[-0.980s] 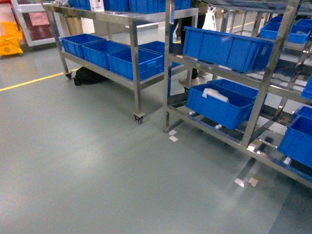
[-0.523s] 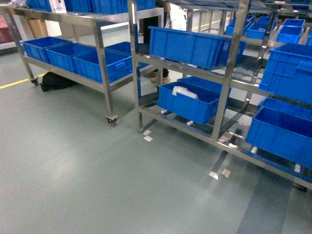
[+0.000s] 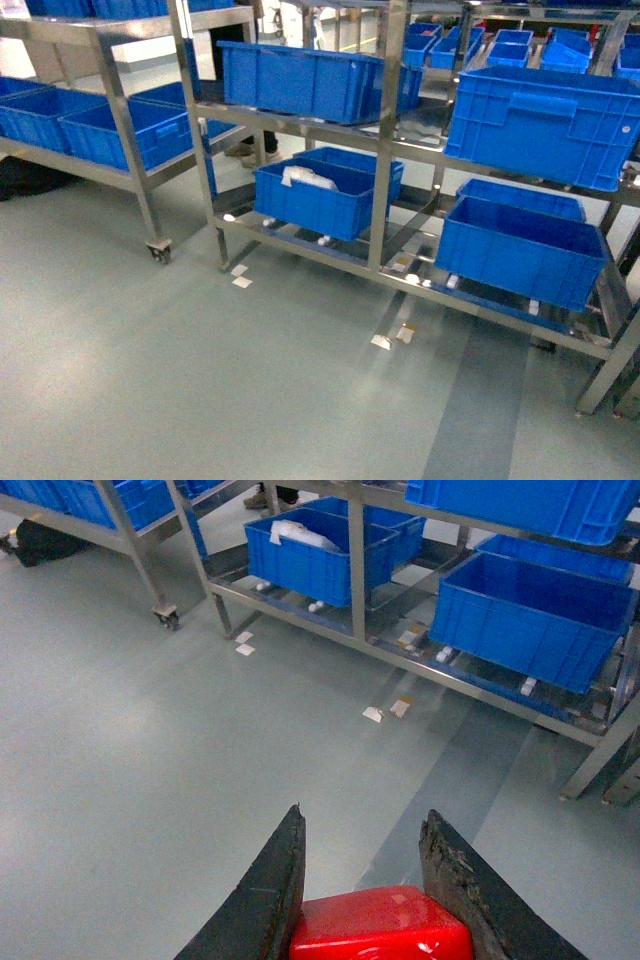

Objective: Pick red block from blue box to shelf

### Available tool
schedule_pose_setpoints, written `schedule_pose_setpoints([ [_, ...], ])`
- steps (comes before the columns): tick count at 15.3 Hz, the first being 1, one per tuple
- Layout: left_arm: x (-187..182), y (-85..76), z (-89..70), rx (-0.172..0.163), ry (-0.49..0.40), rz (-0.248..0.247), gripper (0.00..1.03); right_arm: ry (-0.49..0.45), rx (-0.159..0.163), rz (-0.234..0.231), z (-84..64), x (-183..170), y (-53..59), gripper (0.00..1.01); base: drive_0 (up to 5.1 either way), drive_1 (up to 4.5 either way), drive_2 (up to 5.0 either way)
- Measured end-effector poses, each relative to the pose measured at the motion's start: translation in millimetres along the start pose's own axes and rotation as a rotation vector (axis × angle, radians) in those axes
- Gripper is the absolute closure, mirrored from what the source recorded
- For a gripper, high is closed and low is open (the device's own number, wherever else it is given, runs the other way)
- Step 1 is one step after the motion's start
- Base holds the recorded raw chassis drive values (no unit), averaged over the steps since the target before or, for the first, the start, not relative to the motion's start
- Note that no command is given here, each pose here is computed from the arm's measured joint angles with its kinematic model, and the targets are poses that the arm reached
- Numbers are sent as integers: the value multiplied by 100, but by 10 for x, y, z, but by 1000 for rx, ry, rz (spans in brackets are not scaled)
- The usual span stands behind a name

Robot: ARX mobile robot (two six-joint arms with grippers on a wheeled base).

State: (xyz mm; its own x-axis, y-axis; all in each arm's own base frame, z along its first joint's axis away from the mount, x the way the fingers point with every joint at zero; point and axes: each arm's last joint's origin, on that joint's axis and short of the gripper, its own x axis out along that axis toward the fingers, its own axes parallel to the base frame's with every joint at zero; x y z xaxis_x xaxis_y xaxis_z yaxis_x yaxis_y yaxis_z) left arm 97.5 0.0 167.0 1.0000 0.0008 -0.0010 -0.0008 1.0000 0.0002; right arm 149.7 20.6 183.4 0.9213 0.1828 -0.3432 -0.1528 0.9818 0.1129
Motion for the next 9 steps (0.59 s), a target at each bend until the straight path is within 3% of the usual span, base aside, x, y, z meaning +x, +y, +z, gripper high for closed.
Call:
schedule_pose_setpoints([
  [9, 0, -1, 0, 0, 0, -1, 5, 3, 1, -1, -5, 0, -1, 73, -107, -107, -107],
])
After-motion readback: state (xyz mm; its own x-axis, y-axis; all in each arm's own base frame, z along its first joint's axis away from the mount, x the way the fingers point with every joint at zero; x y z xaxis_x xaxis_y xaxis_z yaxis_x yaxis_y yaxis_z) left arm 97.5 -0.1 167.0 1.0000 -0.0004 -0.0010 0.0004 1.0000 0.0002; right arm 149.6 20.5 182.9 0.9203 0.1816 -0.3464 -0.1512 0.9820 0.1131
